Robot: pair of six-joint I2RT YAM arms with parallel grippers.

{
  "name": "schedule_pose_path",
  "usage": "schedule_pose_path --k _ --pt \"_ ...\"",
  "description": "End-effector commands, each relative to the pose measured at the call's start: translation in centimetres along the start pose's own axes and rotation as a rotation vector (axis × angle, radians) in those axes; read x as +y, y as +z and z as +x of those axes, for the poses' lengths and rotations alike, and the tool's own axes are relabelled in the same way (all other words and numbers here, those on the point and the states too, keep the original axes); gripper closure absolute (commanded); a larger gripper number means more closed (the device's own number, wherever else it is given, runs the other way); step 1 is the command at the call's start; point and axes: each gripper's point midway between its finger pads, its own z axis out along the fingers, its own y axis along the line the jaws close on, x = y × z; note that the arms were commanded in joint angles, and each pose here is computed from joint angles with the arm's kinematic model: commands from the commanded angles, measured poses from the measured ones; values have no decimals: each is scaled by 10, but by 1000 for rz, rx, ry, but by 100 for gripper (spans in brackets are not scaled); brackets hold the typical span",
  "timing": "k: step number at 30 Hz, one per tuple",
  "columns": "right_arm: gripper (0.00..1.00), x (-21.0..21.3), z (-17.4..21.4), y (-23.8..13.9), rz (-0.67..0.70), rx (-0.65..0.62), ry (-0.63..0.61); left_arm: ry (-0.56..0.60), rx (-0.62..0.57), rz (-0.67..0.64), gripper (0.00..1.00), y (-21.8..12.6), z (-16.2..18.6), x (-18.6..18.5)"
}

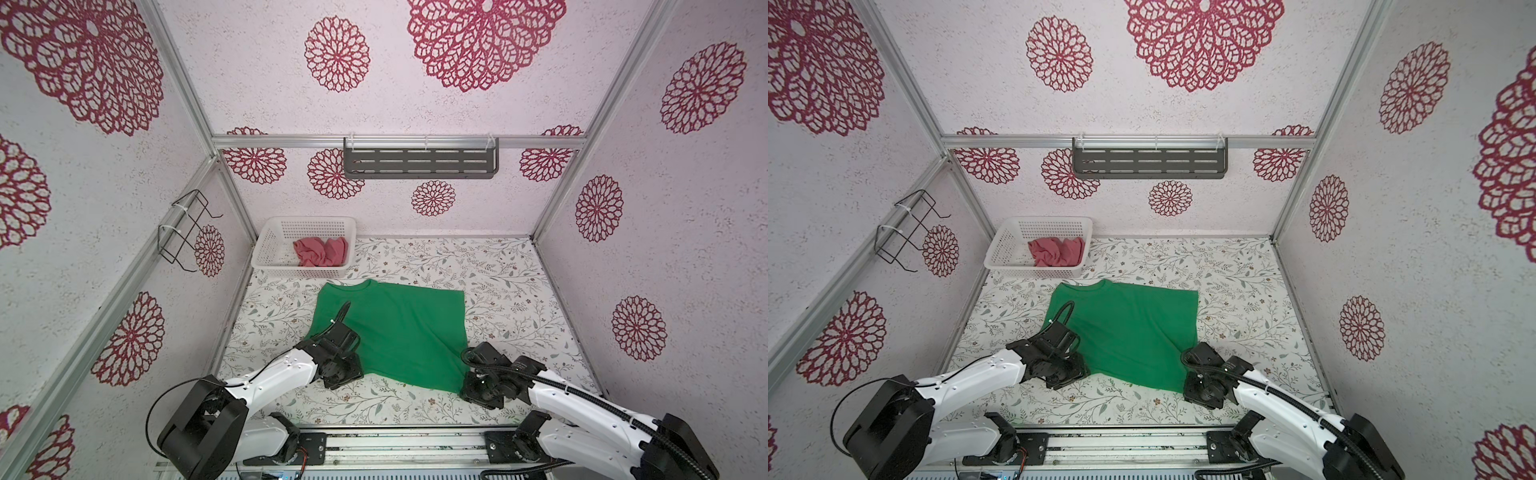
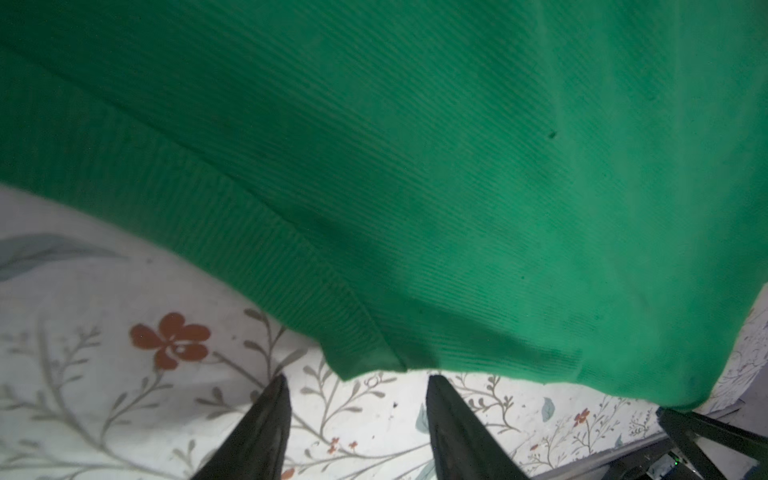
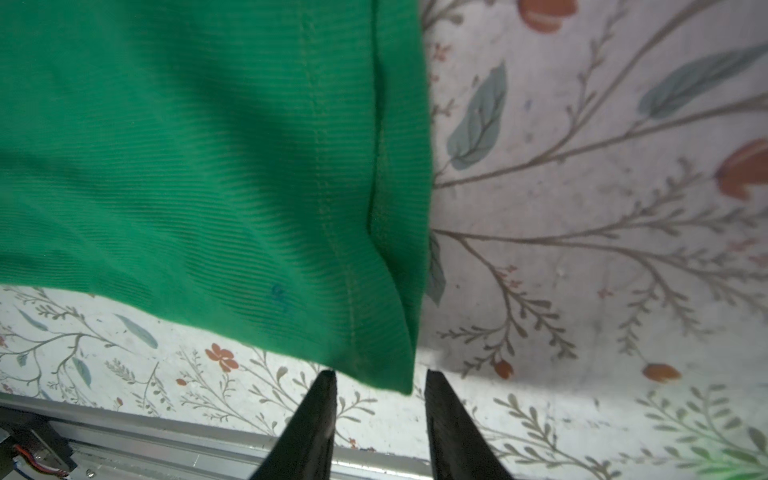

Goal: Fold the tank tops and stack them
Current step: 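Lift the green tank top's near hem with both grippers and fold it farther away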

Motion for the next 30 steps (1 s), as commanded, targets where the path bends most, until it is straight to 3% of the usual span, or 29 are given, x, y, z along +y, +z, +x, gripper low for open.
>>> schedule_pose_path --k 1,6,15,17,22,30 --pt "61 4 -3 3 -17 -16 29 -28 -17 16 45 6 -3 -5" --pt "64 7 -5 9 -23 -25 32 -31 -14 9 54 10 -1 -3" --pt "99 -9 -9 -7 113 -50 9 10 6 -24 94 -4 8 5" --pt "100 -15 -6 -12 156 -40 -3 27 17 -43 100 -8 11 10" --pt "100 -1 6 -27 152 41 -60 84 26 -89 100 -29 14 14" --pt "100 13 -2 -51 185 129 -203 198 3 -126 100 -61 -11 4"
